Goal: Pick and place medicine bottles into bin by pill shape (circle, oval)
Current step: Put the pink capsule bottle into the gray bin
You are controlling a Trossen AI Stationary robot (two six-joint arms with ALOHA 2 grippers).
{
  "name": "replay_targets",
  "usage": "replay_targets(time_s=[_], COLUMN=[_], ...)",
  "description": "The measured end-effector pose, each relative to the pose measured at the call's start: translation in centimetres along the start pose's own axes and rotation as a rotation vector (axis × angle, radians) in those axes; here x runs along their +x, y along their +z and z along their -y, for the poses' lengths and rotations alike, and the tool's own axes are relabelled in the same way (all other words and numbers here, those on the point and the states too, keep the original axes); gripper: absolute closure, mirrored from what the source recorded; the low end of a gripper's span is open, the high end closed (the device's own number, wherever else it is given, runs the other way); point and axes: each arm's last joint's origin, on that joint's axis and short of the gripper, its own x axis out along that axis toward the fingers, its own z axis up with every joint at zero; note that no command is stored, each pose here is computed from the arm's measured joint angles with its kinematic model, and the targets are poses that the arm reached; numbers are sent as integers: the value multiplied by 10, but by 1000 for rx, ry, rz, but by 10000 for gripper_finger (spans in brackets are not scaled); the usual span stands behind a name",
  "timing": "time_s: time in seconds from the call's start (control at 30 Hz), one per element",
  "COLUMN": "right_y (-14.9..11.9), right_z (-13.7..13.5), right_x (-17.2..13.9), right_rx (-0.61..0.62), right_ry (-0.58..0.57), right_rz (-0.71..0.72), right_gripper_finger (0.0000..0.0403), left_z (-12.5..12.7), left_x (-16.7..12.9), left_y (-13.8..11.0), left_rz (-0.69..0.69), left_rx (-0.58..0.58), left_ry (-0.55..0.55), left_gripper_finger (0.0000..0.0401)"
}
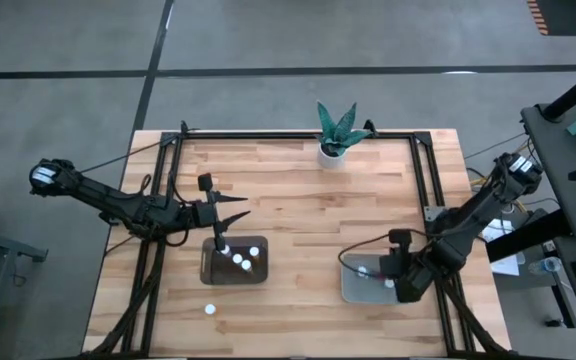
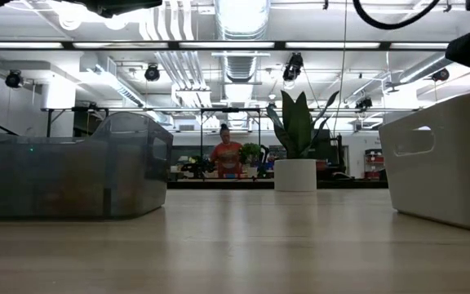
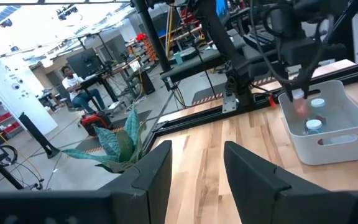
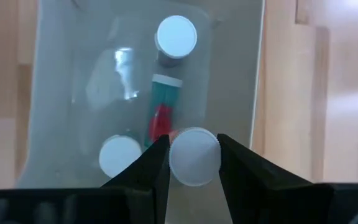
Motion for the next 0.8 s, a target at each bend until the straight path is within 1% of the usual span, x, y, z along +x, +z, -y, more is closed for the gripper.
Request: replay_targets(time_s=[0.27, 0.8], right_y=[-7, -8], right_z=[-12, -19], right_x=[11, 30], right_rx=[-52, -83], right_ry=[-94, -151], right_rz=[11, -51], right_gripper_finger=[297, 294], left_z=[0, 0], left_x=[0, 0], left_y=[0, 0], left_rz=[-1, 0], left_rx=[1, 0], left_ry=[0, 1], left_gripper_finger=[272, 272])
